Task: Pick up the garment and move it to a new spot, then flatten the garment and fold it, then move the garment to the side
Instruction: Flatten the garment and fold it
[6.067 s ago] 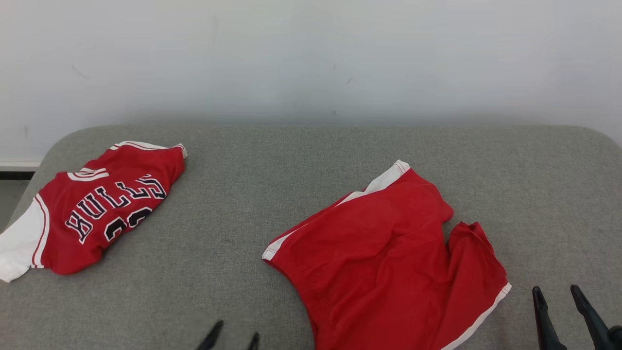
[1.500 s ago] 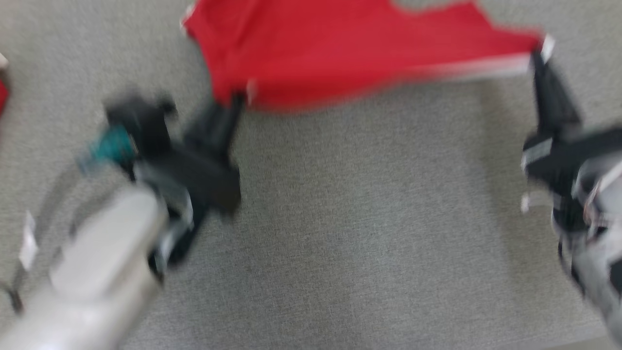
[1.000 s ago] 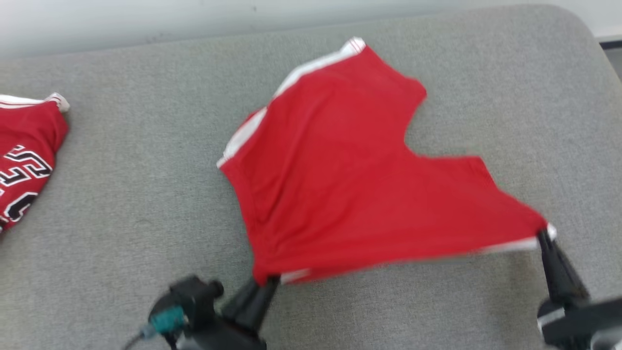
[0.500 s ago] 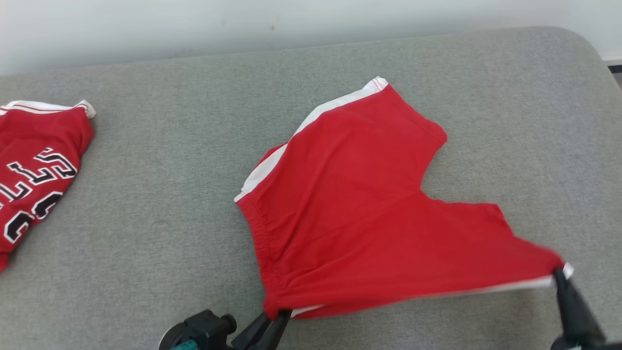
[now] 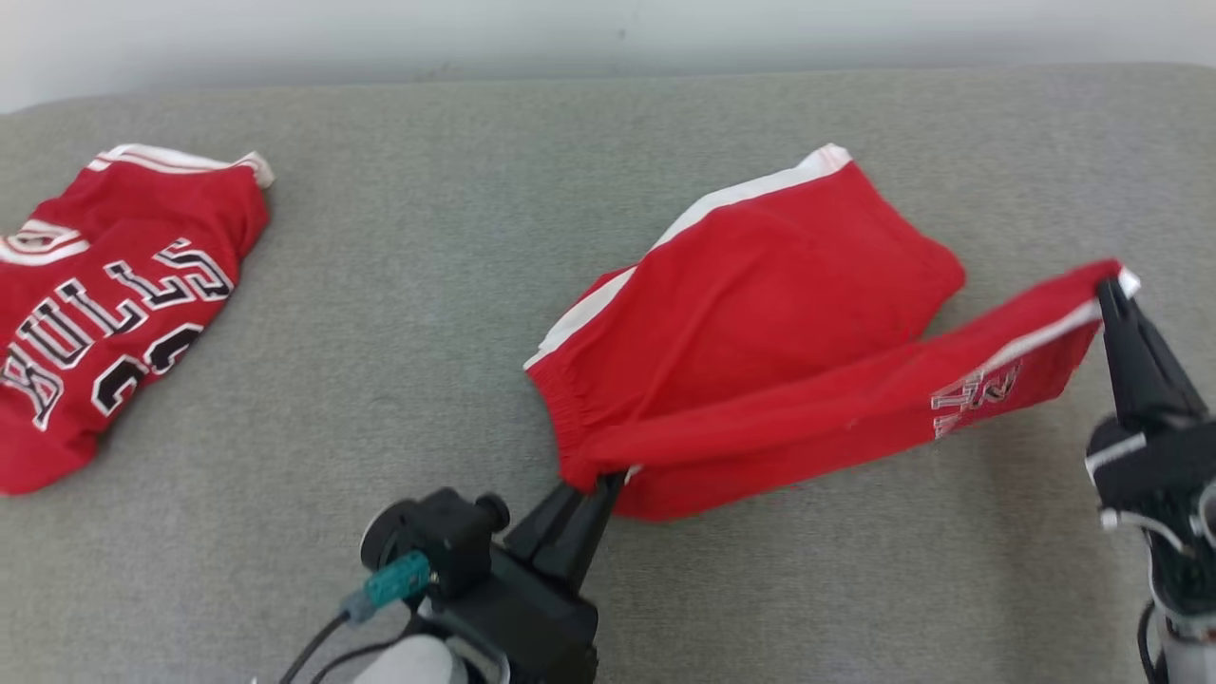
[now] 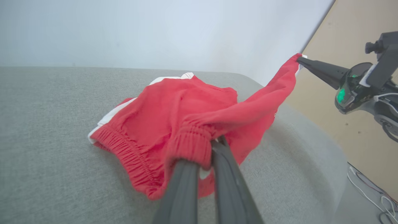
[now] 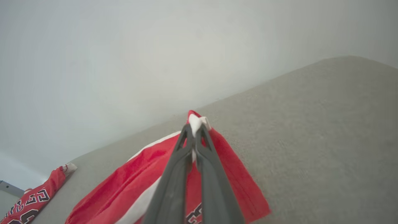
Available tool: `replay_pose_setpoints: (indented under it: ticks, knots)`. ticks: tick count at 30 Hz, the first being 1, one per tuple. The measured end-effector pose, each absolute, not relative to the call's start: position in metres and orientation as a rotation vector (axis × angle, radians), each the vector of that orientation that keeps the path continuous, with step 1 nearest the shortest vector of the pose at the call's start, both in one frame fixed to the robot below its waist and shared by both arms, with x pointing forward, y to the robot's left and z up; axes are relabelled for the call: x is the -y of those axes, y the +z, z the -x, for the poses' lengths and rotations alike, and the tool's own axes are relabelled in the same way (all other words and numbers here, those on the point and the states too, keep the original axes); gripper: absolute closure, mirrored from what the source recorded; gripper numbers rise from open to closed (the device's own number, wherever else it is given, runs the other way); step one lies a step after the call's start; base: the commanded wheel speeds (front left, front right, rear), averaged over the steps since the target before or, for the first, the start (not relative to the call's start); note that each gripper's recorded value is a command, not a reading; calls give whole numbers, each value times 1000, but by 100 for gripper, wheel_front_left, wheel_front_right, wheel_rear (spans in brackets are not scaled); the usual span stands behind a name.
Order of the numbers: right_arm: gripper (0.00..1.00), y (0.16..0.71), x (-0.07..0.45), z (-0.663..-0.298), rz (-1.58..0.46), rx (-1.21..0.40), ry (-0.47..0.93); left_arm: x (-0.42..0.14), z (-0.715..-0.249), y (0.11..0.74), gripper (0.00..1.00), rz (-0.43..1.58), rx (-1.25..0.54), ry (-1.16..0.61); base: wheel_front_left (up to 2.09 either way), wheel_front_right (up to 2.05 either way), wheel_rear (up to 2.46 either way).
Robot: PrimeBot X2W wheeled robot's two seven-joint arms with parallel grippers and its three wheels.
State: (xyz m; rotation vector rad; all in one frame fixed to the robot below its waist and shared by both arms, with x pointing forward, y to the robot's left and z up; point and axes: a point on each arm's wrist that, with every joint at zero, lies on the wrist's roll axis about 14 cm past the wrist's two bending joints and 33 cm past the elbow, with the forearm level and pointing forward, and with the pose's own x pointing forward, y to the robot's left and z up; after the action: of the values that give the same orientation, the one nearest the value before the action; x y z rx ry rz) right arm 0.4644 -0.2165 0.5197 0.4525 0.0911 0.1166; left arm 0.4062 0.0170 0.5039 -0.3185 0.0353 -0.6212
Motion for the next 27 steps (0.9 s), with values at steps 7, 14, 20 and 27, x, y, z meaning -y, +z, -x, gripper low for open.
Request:
replay_pose_setpoints:
  ticks: [7,14,20,27]
  knots:
    - [100,516,186,-529,-419,-140,185,-37,-441,503,100,314,-23,-542,0,0,0]
    - [100,501,158,-586,-400,-191,208,-47,-473,494,100,321,-44,-493,0,0,0]
    - [100,483,143,-619,-399,-229,200,-60,-492,482,100,320,-66,-442,0,0,0]
    - [55,467,129,-634,-383,-252,209,-67,-496,467,100,299,-96,-419,0,0,0]
